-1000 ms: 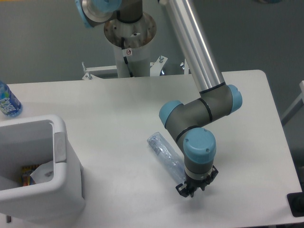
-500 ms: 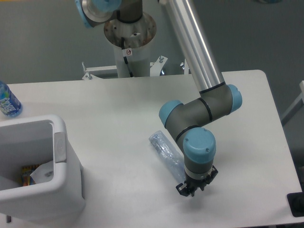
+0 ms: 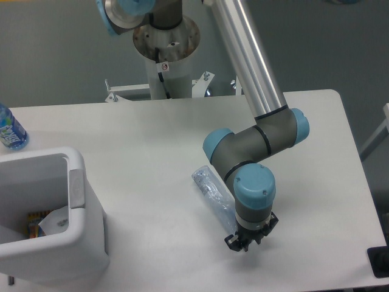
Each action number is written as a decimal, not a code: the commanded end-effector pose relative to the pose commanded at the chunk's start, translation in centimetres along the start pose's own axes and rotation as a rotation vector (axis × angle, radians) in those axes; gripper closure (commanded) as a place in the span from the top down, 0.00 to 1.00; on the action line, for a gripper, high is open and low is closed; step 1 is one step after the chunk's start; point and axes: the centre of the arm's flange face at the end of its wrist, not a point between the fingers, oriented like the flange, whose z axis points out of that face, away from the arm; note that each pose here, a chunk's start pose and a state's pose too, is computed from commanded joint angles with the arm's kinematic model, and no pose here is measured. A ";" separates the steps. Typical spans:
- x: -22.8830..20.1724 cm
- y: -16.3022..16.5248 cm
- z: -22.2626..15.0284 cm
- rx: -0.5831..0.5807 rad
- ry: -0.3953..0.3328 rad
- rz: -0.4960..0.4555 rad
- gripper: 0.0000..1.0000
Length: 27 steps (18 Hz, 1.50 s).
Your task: Place the trash in the trash can
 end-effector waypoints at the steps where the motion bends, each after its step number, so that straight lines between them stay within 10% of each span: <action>1: 0.0 0.0 -0.2 0.003 0.000 0.000 0.22; 27: -0.4 -0.5 -7.7 0.104 0.032 0.013 0.03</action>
